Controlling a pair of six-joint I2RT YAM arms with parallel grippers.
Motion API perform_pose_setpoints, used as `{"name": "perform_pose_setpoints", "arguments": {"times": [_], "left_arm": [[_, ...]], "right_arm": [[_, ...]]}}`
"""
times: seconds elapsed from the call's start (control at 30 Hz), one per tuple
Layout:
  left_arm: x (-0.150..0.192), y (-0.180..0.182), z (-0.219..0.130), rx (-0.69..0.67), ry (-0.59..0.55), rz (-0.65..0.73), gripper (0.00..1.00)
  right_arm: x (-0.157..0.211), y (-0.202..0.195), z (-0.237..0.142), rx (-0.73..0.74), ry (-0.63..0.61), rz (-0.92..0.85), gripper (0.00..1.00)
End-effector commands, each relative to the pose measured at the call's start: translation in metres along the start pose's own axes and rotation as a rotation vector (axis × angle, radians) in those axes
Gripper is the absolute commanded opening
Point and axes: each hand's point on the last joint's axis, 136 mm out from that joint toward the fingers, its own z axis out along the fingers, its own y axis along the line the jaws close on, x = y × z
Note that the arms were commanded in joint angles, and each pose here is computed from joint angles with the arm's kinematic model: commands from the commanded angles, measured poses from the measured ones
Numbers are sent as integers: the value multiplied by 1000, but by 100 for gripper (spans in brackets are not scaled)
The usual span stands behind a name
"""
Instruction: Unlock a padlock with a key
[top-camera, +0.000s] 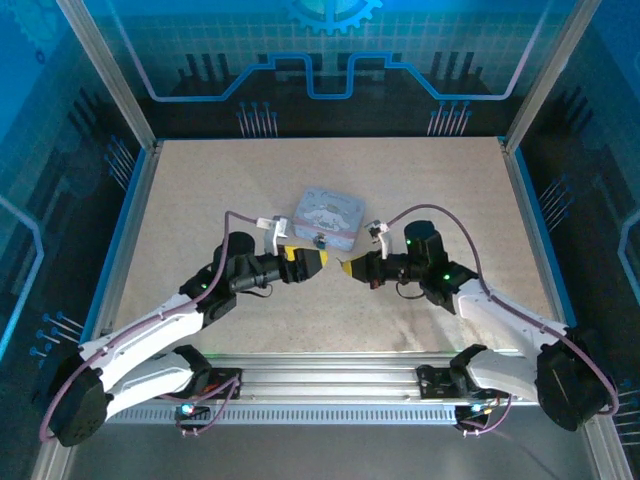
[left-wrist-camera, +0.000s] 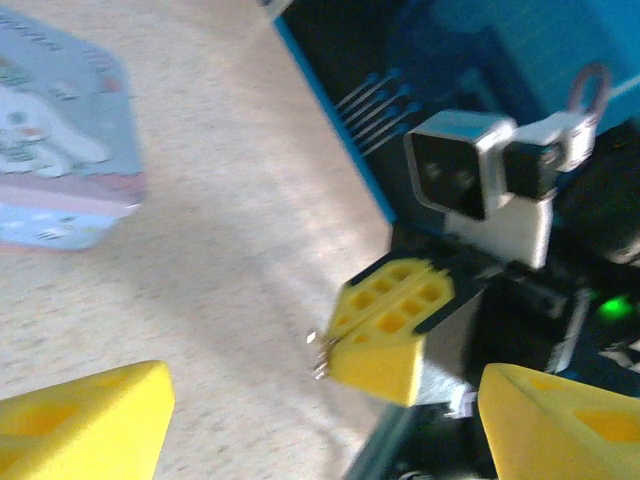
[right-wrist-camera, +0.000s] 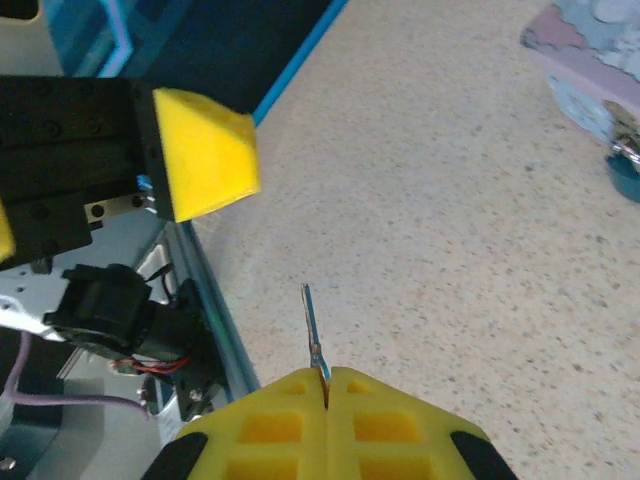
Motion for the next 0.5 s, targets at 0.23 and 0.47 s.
{"name": "perform_pose_setpoints", "arguments": {"times": [0.23,0.47], "left_arm": [[27,80,-1,-357,103,98,91],[37,104,15,-428,159,56,93]], "right_arm": [[-34,-51,15,84,-24,103,5],[-58,-90,34,147,-27,148,5]]}}
